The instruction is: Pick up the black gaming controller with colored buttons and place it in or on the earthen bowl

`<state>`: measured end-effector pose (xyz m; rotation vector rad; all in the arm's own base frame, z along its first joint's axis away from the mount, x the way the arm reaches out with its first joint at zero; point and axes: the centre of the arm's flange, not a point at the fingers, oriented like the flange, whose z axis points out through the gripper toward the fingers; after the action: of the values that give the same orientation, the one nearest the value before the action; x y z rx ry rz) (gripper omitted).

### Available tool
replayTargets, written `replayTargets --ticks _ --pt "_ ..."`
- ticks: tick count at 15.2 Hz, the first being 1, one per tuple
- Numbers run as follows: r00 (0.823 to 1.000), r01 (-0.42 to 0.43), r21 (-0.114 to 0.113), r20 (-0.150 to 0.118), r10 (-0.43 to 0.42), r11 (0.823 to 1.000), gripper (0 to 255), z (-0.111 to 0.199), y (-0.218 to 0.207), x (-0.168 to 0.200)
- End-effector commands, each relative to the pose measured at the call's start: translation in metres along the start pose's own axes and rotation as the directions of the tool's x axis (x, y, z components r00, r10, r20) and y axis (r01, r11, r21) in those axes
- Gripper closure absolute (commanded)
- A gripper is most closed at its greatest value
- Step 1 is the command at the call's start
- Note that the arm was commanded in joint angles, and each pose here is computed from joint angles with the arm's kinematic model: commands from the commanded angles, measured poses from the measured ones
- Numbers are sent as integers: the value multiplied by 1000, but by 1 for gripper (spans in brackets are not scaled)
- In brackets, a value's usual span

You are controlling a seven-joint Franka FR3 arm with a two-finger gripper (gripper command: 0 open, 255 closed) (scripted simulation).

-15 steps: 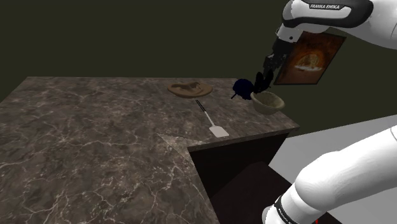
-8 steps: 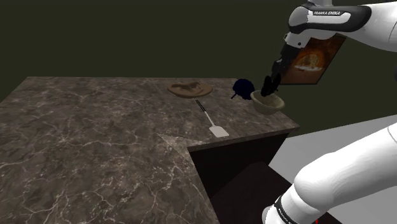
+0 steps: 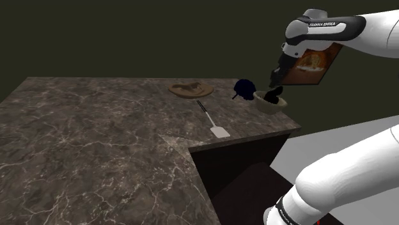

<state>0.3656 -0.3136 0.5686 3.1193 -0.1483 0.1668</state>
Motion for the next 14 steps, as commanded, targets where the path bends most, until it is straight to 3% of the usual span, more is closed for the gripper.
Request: replayTargets --ticks 1,5,6,9,13,14 --pt "1000 1 2 2 -1 1000 255 12 -2 -1" --pt "1000 1 2 3 -1 1000 255 17 -2 -2" --pt "1000 1 2 3 -1 1000 0 17 -2 -2" --pt "992 -1 -25 -128 -2 1000 0 -8 -15 -51" --pt "955 -8 -59 -297 -10 998 0 -29 -32 -121" --pt "955 -8 -59 -297 -10 998 0 -24 -31 -119"
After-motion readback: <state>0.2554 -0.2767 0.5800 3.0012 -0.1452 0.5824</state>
